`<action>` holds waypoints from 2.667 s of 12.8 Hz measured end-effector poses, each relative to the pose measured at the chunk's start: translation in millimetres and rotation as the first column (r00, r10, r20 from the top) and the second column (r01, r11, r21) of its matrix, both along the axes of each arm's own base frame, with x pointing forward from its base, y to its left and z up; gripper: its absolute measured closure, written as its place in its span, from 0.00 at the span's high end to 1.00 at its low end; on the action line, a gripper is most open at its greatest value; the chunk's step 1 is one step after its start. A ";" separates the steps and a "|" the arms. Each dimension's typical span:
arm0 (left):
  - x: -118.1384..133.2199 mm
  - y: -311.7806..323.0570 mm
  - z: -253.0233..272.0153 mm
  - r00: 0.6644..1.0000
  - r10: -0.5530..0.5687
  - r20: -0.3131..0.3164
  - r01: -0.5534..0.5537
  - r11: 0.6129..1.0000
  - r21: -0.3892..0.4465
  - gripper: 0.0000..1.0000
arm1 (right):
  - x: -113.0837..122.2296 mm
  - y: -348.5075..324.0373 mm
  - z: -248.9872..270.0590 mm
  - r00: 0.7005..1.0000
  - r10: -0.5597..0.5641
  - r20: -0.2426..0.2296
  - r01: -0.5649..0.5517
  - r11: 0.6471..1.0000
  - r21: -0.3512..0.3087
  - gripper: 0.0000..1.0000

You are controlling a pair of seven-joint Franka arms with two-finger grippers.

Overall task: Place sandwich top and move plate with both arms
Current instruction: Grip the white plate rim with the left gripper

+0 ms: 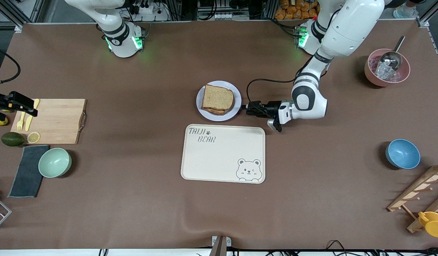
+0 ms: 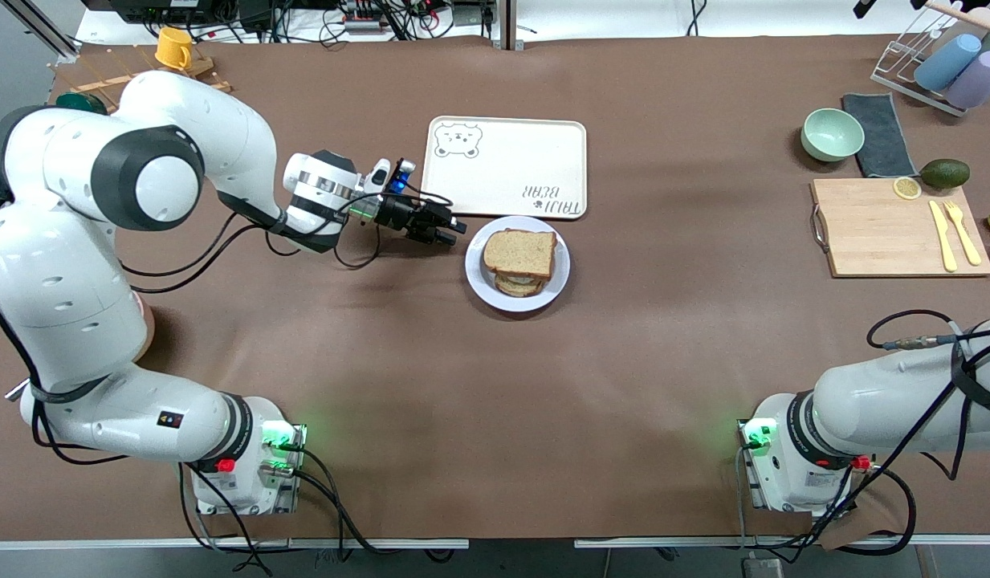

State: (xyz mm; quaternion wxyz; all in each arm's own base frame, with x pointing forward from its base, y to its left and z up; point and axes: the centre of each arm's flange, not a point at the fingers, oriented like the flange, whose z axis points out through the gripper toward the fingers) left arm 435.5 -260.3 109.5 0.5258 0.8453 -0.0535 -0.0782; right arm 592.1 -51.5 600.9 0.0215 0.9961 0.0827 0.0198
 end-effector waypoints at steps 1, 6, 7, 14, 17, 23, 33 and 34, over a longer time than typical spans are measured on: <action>-1.7 0.6 -3.7 1.000 -0.004 0.001 0.004 1.000 0.000 0.61 | 1.3 5.6 1.2 1.000 0.009 0.009 -0.009 1.000 -0.015 1.00; -5.7 -0.4 -12.8 0.999 0.022 0.027 -0.022 0.999 -0.026 0.52 | -2.5 4.4 12.1 0.999 0.002 0.034 -0.001 1.000 -0.024 1.00; -6.5 -0.8 -13.4 0.999 0.034 0.033 -0.033 0.999 -0.035 0.51 | -3.5 4.2 14.0 0.999 0.001 0.037 0.000 1.000 -0.024 1.00; -15.6 -14.6 -15.5 0.999 0.037 0.028 -0.035 0.998 -0.059 0.43 | -3.5 4.7 14.7 0.999 -0.005 0.041 0.006 1.000 -0.024 1.00; -16.9 -16.2 -15.8 0.999 0.038 0.034 -0.035 0.997 -0.064 0.39 | -3.3 6.6 14.7 0.999 -0.003 0.041 0.004 1.000 -0.024 1.00; -27.4 -24.8 -22.4 0.997 0.037 0.074 -0.030 0.995 -0.096 0.32 | -3.3 7.5 14.2 0.999 -0.023 0.041 0.024 0.999 -0.021 1.00; -30.3 -30.3 -21.1 0.992 0.048 0.115 -0.031 0.990 -0.138 0.04 | -3.9 9.0 7.9 0.992 -0.122 0.029 0.121 0.992 0.027 1.00; -30.2 -31.1 -20.4 0.992 0.050 0.116 -0.033 0.989 -0.145 0.04 | -3.9 9.0 7.5 0.992 -0.123 0.028 0.122 0.992 0.027 1.00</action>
